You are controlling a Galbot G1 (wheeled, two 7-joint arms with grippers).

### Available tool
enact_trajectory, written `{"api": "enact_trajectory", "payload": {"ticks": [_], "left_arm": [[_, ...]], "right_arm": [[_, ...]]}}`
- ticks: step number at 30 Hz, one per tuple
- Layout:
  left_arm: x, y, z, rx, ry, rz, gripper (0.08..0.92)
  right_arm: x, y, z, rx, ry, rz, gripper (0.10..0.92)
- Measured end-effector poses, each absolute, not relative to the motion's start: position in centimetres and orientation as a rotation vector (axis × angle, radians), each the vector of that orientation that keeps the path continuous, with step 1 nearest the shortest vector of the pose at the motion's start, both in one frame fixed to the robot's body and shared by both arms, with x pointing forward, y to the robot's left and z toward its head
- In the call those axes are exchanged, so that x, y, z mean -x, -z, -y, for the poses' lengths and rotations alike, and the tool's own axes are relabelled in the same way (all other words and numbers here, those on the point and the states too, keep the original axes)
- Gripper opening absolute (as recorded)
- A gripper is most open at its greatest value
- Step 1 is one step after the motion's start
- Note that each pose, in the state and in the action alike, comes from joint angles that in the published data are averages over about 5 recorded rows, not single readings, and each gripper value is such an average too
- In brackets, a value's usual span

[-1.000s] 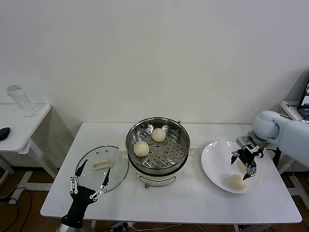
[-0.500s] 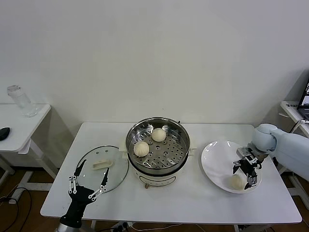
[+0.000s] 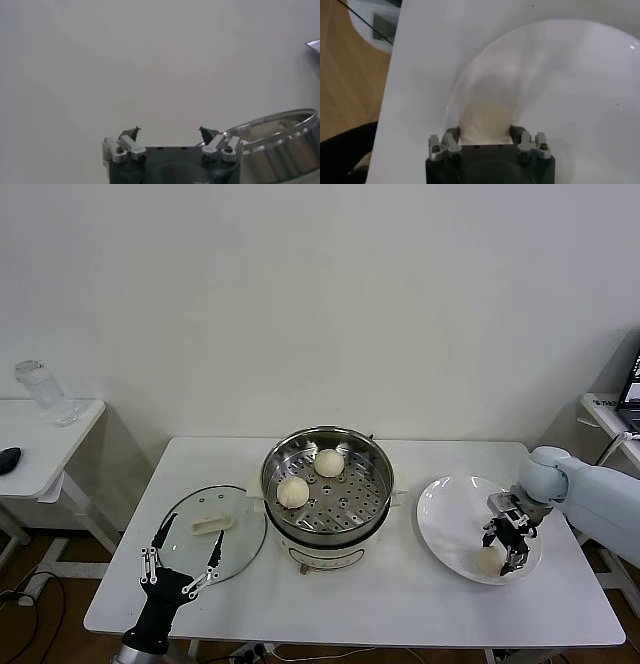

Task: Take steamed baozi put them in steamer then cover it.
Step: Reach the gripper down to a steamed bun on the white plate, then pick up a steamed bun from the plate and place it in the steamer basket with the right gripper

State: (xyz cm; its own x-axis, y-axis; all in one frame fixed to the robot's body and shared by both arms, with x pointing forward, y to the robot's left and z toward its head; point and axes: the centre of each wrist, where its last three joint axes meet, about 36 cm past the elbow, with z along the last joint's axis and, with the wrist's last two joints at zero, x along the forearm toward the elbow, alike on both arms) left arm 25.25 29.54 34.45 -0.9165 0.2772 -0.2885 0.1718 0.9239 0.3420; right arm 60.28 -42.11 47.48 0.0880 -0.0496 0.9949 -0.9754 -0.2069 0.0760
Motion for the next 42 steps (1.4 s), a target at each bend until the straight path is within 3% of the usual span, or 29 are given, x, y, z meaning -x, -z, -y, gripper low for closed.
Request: {"api": "enact_trajectory", "payload": {"ticks": [5,11,18,23,32,42], "left_arm": [[-25.3,-34.6,-29.6,-0.337,-0.449,-2.744,0.823],[-25.3,-34.7,-29.4,-0.348,-0.447,-2.742,0.823],[-25.0,-34.8,-28.9,-0.363,-0.444,-2.741,0.823],[-24.7,-34.7,-28.7,-0.378,-0.44,-2.741,0.823],[-24.4,-34.6,-28.5,-0.386,-0.433,-2.741,0.823],[-24.5,-34.8,-28.5,-0.378,-0.428,-2.735,0.823]], "right_arm": [[-61.4,-50.9,41.1,-1.469,-1.321,1.114,0.669],[-63.8,-58.4,37.7,-1.553,-1.463,1.16,0.676],[-65.4,-67.7,30.0,-1.707,-1.74,1.128,0.67],[-64.9,-71.3,23.1,-1.85,-1.945,1.008,0.665],[-62.0,-71.2,12.9,-2.068,-2.227,0.634,0.662],[-60.5,-67.3,8.7,-2.173,-2.386,0.275,0.66]]}}
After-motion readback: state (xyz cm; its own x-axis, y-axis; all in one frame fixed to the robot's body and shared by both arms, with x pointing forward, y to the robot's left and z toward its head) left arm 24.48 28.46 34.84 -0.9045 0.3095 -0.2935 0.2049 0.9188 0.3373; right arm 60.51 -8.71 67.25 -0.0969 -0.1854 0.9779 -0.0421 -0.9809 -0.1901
